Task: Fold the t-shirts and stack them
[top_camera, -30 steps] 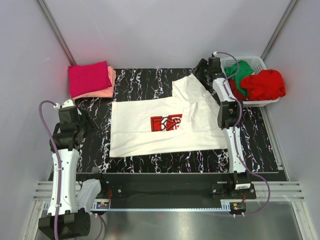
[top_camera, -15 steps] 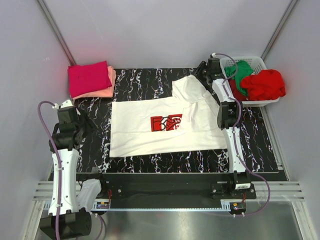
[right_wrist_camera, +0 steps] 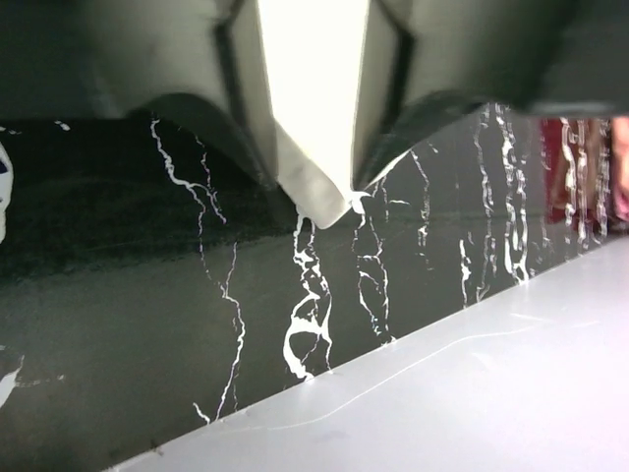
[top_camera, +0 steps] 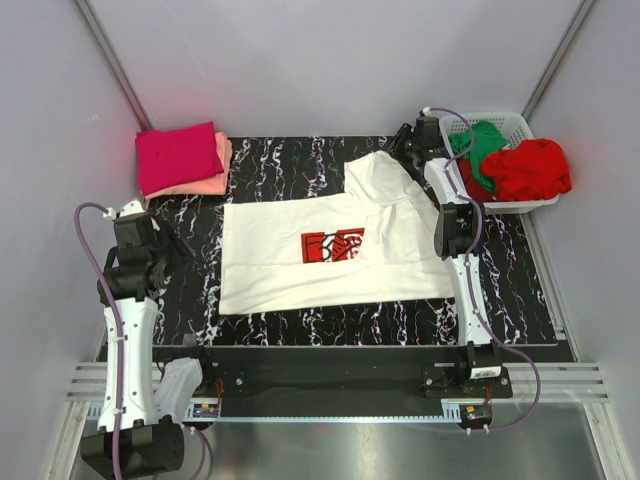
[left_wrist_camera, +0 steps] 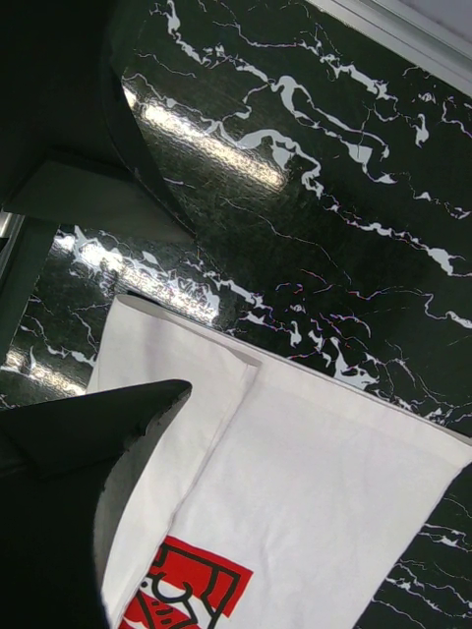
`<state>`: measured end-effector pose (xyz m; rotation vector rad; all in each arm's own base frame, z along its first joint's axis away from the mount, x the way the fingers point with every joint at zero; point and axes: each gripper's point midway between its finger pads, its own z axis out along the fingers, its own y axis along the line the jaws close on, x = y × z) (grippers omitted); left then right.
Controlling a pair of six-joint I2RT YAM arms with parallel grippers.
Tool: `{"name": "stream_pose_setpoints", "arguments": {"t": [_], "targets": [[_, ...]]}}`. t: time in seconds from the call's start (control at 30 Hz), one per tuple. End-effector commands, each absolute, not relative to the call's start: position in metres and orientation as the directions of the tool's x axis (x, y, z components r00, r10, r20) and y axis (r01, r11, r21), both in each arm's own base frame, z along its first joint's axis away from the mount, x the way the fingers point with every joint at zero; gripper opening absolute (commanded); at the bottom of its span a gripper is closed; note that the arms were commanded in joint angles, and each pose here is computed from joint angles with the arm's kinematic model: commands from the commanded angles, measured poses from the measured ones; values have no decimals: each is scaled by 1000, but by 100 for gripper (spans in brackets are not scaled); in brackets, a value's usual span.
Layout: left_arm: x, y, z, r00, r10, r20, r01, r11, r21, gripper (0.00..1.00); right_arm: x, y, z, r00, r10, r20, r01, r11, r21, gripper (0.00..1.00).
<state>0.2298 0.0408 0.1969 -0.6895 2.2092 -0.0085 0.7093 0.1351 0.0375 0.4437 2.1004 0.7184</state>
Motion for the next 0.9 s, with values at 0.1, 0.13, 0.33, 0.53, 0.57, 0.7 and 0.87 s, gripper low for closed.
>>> {"name": "stream_pose_setpoints", "arguments": {"t": [0.1,0.13,0.33,0.53,0.57,0.7,0.87], "targets": [[236,45,204,-493,-465,-736,-462,856,-231,63,704,138,48,-595,484,-641,11,803,596,56],[236,45,204,-494,-465,-735,-461,856,-232,63,703,138,47,-601,480,-639,15,806,591,56],[237,46,203,-492,-469,-733,-465,854,-234,63,694,134,38,-634,479,-608,61,814,578,35],[236,46,203,-490,-469,-734,-466,853,-233,63,689,136,29,-653,485,-581,89,811,578,19],[237,46,204,-489,-469,-736,-465,854,-235,63,689,136,28,-655,487,-578,92,811,578,15],[237,47,204,-489,-472,-734,-468,852,-235,63,692,136,31,-646,486,-588,80,809,582,0],[236,47,203,-490,-472,-733,-470,851,-234,63,698,142,69,-604,432,-670,-38,824,565,0]]}}
